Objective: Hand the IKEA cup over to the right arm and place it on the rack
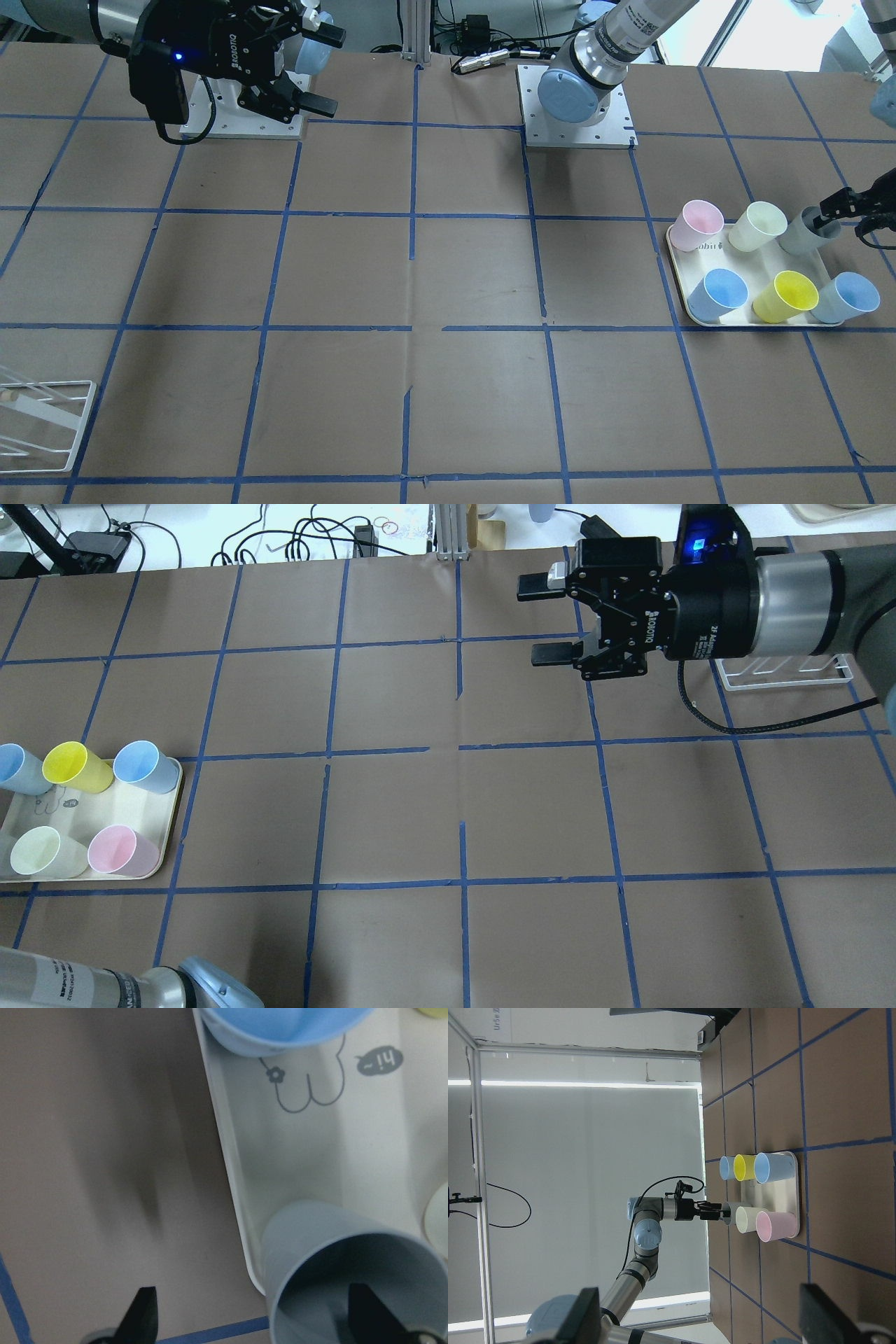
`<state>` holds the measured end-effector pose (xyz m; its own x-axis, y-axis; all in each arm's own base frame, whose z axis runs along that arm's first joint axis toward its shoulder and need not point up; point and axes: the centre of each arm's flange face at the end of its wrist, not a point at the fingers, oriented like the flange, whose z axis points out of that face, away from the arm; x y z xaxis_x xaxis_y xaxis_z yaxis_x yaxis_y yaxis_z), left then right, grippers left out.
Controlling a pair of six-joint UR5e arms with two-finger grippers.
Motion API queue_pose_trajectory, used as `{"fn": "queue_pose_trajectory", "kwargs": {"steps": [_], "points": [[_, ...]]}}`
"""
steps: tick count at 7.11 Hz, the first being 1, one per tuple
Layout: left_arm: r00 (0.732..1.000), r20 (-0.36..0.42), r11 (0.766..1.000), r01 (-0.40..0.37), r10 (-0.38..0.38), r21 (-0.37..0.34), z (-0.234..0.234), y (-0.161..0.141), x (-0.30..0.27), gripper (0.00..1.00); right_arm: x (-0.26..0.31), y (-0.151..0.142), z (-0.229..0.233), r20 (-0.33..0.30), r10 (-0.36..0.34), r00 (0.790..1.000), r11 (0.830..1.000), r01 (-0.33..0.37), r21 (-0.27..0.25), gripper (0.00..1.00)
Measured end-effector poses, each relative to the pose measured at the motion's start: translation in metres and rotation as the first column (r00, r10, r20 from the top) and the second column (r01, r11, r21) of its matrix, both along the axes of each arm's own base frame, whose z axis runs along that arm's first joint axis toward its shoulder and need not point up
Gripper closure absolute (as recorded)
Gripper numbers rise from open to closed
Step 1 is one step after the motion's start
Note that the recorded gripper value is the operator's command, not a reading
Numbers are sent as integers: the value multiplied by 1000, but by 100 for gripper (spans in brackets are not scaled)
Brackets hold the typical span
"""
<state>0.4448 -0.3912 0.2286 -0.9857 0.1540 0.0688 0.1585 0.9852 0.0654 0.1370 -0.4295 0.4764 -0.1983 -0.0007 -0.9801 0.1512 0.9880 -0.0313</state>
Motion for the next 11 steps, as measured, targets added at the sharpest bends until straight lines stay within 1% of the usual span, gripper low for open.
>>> {"fn": "queue_pose_trajectory", "kwargs": {"steps": [1,3,4,5,6,7,10,11], "points": [[1000,1,1000,-4,4,4,0,0,0,55,-4,-1,-4,26,-12,1000,1000,12,3,0],[1000,-1,1000,-6,6,8,1,1,-1,55,-4,3,-10,52,-19,998,999,17,32,0],[1000,-6,1000,-8,8,11,2,1,-2,58,-3,5,-10,60,-20,998,999,17,40,0],[1000,-14,1000,-9,9,16,1,2,-3,70,-2,5,-9,74,-24,997,999,21,41,0],[1000,-19,1000,-10,10,19,0,2,-3,88,-1,5,-8,87,-30,996,999,26,41,0],[1000,-19,1000,-10,10,20,2,2,-3,100,-1,5,-7,92,-32,995,999,28,45,0],[1000,-21,1000,-9,10,21,11,2,-3,100,0,6,-8,101,-35,994,997,29,67,0],[1000,-22,1000,-9,9,22,14,2,-4,100,1,9,-10,109,-40,993,995,29,100,0]]}}
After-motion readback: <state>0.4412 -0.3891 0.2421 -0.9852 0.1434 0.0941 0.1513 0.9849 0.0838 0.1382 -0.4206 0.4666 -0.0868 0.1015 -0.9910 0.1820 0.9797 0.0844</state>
